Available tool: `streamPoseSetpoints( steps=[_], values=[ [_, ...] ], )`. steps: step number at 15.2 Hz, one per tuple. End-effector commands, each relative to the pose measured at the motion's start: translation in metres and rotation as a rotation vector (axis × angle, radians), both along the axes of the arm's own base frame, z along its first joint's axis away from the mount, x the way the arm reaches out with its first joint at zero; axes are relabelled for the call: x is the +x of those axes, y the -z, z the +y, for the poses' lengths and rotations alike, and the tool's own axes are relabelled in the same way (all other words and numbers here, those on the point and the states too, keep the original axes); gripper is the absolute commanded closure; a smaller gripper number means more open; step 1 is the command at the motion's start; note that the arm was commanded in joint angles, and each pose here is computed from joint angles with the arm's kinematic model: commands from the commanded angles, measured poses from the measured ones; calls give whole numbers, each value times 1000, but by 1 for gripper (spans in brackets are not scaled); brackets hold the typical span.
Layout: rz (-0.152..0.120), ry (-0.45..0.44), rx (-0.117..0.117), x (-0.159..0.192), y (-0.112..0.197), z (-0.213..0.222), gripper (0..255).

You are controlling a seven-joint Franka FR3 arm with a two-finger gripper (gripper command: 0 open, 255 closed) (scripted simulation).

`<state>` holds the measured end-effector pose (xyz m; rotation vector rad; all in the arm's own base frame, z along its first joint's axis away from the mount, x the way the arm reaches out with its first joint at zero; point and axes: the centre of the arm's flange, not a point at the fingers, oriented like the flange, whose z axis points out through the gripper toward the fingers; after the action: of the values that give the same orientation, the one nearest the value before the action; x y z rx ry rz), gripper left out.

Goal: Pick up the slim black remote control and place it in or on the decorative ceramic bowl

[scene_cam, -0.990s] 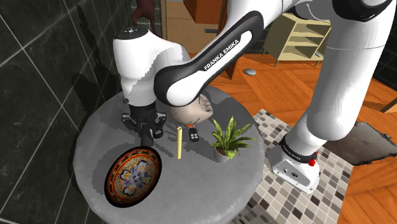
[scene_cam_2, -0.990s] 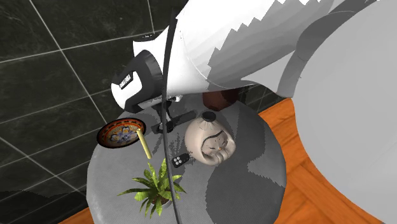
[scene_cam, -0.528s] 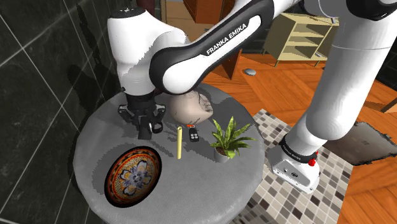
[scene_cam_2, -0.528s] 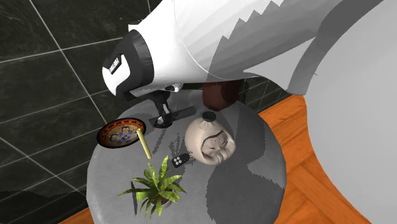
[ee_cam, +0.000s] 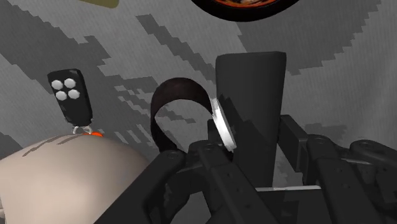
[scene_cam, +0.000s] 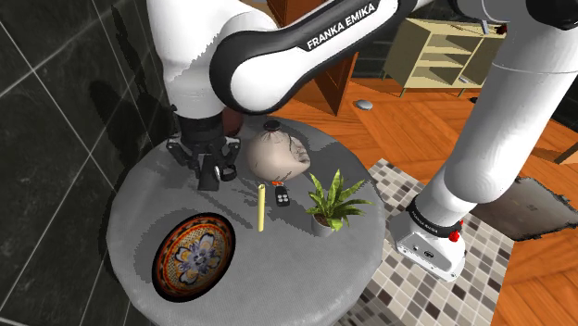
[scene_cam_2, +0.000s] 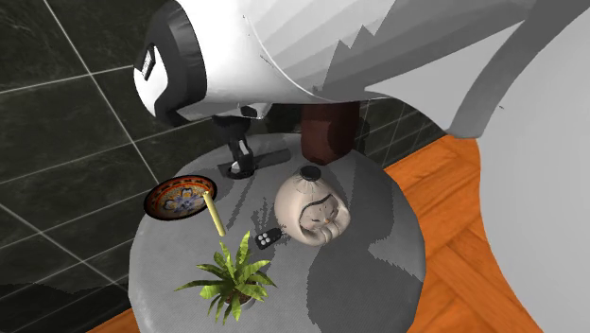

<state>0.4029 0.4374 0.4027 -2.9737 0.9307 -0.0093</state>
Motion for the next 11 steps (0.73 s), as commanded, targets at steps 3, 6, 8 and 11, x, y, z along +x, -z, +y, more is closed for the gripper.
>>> streamPoseSetpoints(
  steps=[3,6,8,11],
  values=[
    [0,0,0,0,-21,0,255],
    [0,0,0,0,-33,0,255],
    [0,0,0,-20,-31,17,255],
    [0,0,0,-50,-29,42,255]
  ],
)
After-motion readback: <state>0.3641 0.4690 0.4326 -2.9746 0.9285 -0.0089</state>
